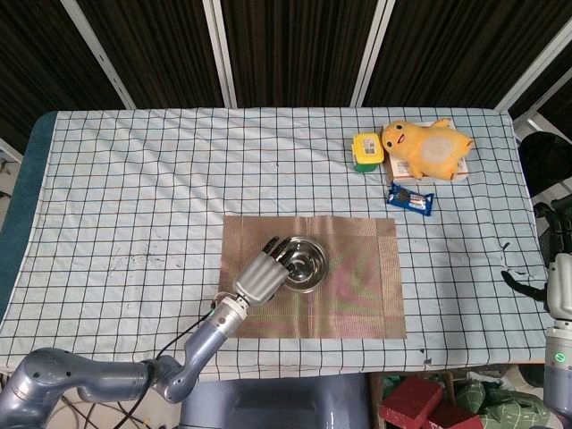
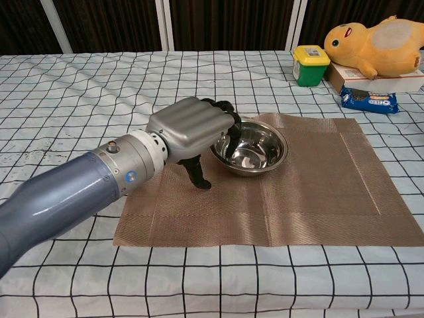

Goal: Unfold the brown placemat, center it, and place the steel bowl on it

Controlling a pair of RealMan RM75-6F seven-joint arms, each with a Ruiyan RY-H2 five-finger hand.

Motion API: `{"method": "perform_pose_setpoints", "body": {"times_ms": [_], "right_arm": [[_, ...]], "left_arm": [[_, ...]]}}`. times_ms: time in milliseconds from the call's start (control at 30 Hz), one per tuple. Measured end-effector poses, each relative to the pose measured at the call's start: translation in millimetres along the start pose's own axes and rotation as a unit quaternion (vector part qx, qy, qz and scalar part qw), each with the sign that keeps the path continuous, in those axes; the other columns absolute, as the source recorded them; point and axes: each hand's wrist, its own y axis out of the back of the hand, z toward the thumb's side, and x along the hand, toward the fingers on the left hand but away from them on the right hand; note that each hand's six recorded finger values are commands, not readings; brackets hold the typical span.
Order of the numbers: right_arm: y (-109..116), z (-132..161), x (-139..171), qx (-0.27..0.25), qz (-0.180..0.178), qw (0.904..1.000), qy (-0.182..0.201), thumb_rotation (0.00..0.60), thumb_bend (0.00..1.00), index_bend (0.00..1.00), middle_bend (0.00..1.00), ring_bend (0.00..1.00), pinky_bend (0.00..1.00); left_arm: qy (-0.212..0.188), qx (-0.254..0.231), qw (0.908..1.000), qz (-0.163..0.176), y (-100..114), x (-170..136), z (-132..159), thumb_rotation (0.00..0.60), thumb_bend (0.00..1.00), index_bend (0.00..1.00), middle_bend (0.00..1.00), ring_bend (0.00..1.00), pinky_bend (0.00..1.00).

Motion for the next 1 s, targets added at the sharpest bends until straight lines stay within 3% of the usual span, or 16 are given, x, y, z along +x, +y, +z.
{"method": "perform_pose_setpoints", "body": {"times_ms": [200, 500, 733, 1000], "right_arm": [[0.5, -0.5, 0.4, 0.008, -0.001, 1.0000, 0.001, 0.600, 0.06, 0.02, 0.00, 0.00, 0.17], [0.8, 0.6, 1.6, 0.025, -0.006, 0.9996, 0.009, 0.600, 0.06, 0.02, 0.00, 0.00, 0.17], [1.6, 4.5, 4.4, 0.043, -0.015, 0.9987, 0.022, 0.600, 0.06, 0.02, 0.00, 0.00, 0.17], [1.4, 7.0, 8.7, 0.059, -0.020, 0.9975, 0.034, 0.600, 0.06, 0.02, 0.00, 0.00, 0.17]], "left_arm": [[0.020, -0.004, 0.9998, 0.000, 3.8, -19.1, -23.9, 0.600, 0.03, 0.14, 0.10, 0.05, 0.08], [0.102, -0.035, 0.9935, 0.036, 29.0, -74.3, -96.6, 0.600, 0.03, 0.11, 0.09, 0.04, 0.07], [0.186, -0.040, 0.9794, 0.068, 51.9, -149.2, -166.7, 0.600, 0.02, 0.03, 0.03, 0.00, 0.03], [0.286, -0.065, 0.9536, 0.066, 53.0, -247.2, -219.4, 0.600, 0.01, 0.00, 0.00, 0.00, 0.01]]}}
